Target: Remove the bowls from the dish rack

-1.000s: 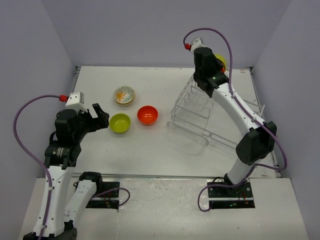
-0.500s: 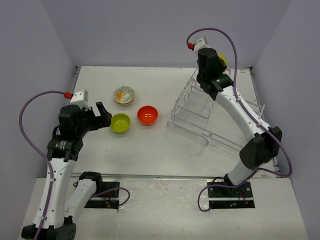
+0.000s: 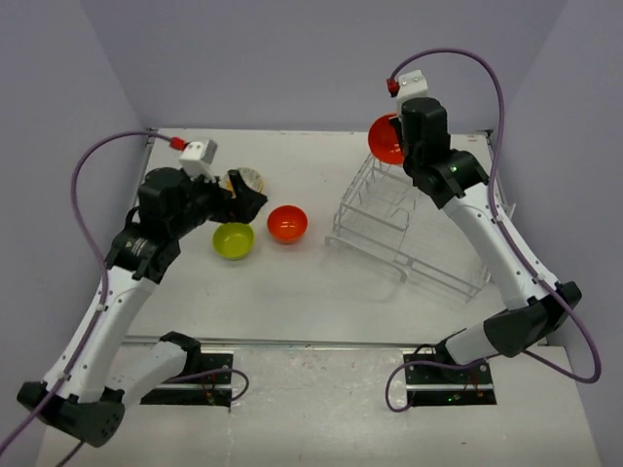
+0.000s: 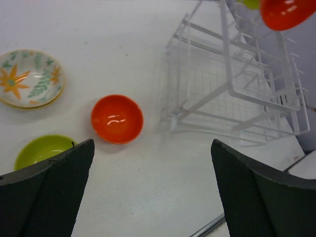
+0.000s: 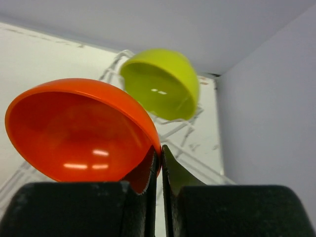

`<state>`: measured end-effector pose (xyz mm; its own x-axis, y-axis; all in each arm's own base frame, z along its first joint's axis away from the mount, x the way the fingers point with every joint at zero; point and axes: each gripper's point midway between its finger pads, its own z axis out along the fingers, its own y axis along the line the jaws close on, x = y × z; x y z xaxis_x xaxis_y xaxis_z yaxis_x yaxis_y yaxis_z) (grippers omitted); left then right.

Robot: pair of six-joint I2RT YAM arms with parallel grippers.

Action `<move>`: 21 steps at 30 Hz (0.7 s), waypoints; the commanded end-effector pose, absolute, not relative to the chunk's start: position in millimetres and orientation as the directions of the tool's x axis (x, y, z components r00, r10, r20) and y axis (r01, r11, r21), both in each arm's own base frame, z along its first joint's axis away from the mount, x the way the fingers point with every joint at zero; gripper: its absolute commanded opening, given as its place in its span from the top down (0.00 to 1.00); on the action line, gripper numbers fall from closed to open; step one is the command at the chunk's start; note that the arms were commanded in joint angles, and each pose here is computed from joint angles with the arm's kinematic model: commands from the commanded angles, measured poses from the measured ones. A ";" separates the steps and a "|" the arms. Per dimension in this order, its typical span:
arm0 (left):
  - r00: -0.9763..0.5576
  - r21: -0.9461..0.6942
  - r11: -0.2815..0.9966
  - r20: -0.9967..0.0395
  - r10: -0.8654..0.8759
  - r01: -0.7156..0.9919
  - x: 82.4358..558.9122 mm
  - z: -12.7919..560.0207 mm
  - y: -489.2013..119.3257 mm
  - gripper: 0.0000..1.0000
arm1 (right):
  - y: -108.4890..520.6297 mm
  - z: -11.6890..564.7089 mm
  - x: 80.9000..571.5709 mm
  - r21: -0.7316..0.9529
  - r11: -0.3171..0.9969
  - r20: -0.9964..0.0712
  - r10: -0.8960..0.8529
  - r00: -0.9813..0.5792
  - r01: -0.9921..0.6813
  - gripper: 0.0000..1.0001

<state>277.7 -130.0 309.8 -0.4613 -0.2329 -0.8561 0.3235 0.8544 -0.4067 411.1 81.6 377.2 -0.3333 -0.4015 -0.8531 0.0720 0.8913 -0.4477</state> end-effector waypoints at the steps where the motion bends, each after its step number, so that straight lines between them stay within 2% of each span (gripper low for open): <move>1: -0.342 -0.377 0.765 -0.914 -0.217 0.522 289.6 377.9 -213.5 0.00 | 123.2 372.2 379.6 -0.108 0.992 -0.917 -0.123 -0.380 -0.062 1.00; 3: -0.326 -0.341 0.774 -0.927 -0.184 0.533 297.4 389.4 -251.1 0.00 | 136.5 366.4 371.7 -0.019 0.996 -0.910 -0.052 -0.411 -0.086 1.00; 6: -0.297 -0.278 0.801 -0.946 -0.131 0.531 308.5 392.6 -276.6 0.00 | 159.9 361.9 356.7 0.069 0.983 -0.897 -0.013 -0.443 -0.169 1.00; 10: -0.272 -0.150 0.901 -0.962 -0.037 0.408 338.7 381.0 -286.4 0.02 | 188.0 359.8 336.9 0.182 0.949 -0.875 0.038 -0.483 -0.256 1.00; 13: -0.288 -0.128 0.917 -0.957 -0.015 0.379 348.0 366.7 -291.4 0.19 | 201.5 360.5 323.3 0.208 0.932 -0.874 0.041 -0.484 -0.297 1.00; 14: -0.301 -0.121 0.923 -0.954 -0.006 0.366 350.5 359.6 -291.7 0.34 | 201.6 359.7 319.6 0.208 0.931 -0.875 0.040 -0.483 -0.300 1.00; 15: -0.306 -0.119 0.930 -0.952 -0.007 0.347 352.0 356.2 -289.3 0.52 | 204.9 357.9 316.8 0.212 0.928 -0.873 0.039 -0.486 -0.306 1.00; 16: -0.311 -0.115 0.934 -0.950 -0.005 0.338 352.9 353.1 -288.2 0.52 | 205.5 359.9 315.3 0.214 0.927 -0.876 0.042 -0.481 -0.308 1.00; 17: -0.315 -0.113 0.937 -0.949 -0.004 0.330 354.0 350.5 -287.6 0.75 | 205.7 358.0 314.5 0.216 0.927 -0.874 0.043 -0.483 -0.308 1.00; 19: -0.319 -0.112 0.944 -0.948 -0.008 0.309 355.3 347.6 -284.8 0.95 | 208.6 360.7 311.4 0.230 0.919 -0.877 0.053 -0.477 -0.321 1.00; 20: -0.320 -0.110 0.947 -0.947 -0.008 0.303 355.5 347.1 -283.6 1.00 | 208.9 357.8 310.8 0.230 0.918 -0.876 0.051 -0.480 -0.322 1.00; 21: -0.319 -0.114 0.952 -0.947 -0.019 0.283 356.8 347.6 -281.2 1.00 | 211.3 361.5 309.1 0.242 0.910 -0.880 0.059 -0.471 -0.337 1.00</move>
